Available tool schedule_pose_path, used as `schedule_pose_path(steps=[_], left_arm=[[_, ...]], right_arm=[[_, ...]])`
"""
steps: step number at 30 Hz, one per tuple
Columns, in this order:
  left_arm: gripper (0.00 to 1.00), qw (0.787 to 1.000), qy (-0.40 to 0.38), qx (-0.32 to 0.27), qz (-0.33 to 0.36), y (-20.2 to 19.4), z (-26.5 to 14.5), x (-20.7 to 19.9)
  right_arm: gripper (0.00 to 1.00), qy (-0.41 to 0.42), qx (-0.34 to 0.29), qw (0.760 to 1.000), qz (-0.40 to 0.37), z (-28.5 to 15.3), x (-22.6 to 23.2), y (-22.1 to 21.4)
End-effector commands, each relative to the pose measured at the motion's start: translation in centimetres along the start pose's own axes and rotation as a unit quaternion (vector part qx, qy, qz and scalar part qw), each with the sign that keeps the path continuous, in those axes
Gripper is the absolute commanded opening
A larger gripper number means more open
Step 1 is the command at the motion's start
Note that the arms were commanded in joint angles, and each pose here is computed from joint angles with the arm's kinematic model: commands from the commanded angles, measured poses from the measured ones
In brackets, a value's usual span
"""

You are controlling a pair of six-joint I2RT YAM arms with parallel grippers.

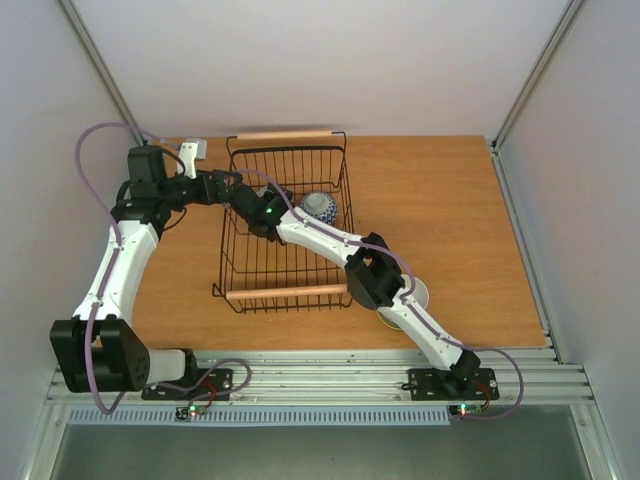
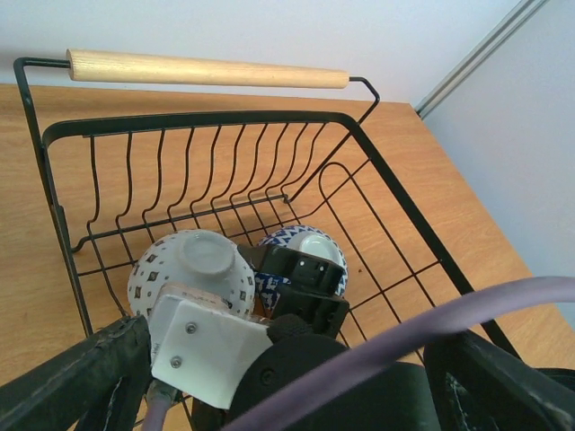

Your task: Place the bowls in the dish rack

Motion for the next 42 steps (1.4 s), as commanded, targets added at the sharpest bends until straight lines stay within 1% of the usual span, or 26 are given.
schedule_pose_path(steps=[1, 8, 12, 16, 19, 23, 28, 31, 34, 38, 40, 41, 42], left_arm=[[0.84, 1.000, -0.006, -0.017, 0.022, 1.2, -0.3, -0.4], [0.84, 1.000, -0.006, -0.016, 0.022, 1.2, -0.2, -0.4], [0.84, 1.000, -0.007, -0.015, 0.021, 1.2, -0.2, -0.4], [0.84, 1.000, -0.005, -0.018, 0.024, 1.2, -0.4, -0.6], [0.84, 0.999, -0.003, -0.023, 0.026, 1.3, -0.6, -0.6], [0.84, 0.999, -0.005, -0.024, 0.026, 1.3, -0.7, -0.8], [0.84, 1.000, -0.008, -0.021, 0.022, 1.3, -0.5, -0.6], [0.84, 1.000, -0.011, -0.020, 0.021, 1.2, -0.5, -0.7], [0.84, 1.000, -0.013, -0.019, 0.019, 1.2, -0.5, -0.8], [0.84, 1.000, -0.015, -0.017, 0.016, 1.2, -0.4, -0.7], [0.84, 1.000, -0.016, -0.016, 0.014, 1.2, -0.3, -0.6], [0.84, 1.000, -0.017, -0.015, 0.013, 1.1, -0.2, -0.6], [0.84, 1.000, -0.019, -0.013, 0.012, 1.1, -0.2, -0.6]], right_arm=[[0.99, 0.035, -0.055, 0.997, 0.047, -4.4, -2.4, 1.4], [0.99, 0.125, -0.080, 0.987, 0.059, -7.1, -2.1, 1.2], [0.99, 0.137, -0.089, 0.984, 0.073, -8.3, -2.7, 1.1], [0.99, 0.139, -0.118, 0.975, 0.128, -10.3, -5.1, 0.5], [0.99, 0.152, -0.140, 0.960, 0.191, -12.0, -7.8, -1.0], [0.98, 0.154, -0.146, 0.935, 0.284, -13.3, -12.1, -4.7], [0.94, 0.152, -0.134, 0.905, 0.375, -14.7, -15.7, -10.6], [0.94, 0.136, -0.122, 0.891, 0.415, -15.4, -16.7, -14.0], [0.93, 0.119, -0.109, 0.883, 0.440, -16.3, -17.0, -16.9], [0.91, 0.093, -0.072, 0.870, 0.479, -17.9, -17.1, -20.7], [0.86, 0.085, -0.047, 0.854, 0.512, -18.4, -16.8, -23.1], [0.81, 0.082, -0.038, 0.845, 0.528, -18.7, -16.5, -24.2], [0.72, 0.080, -0.025, 0.836, 0.542, -18.9, -16.1, -25.4]])
Point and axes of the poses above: each gripper's point midway between its finger pads, its own z axis out along the fingers, its own x axis along the line the jaws close on, y = z × x, the point moved 6 cm from there along -z, back along the fingers, and after that the axes turned 9 degrees about -z, right-handed, at the moved point
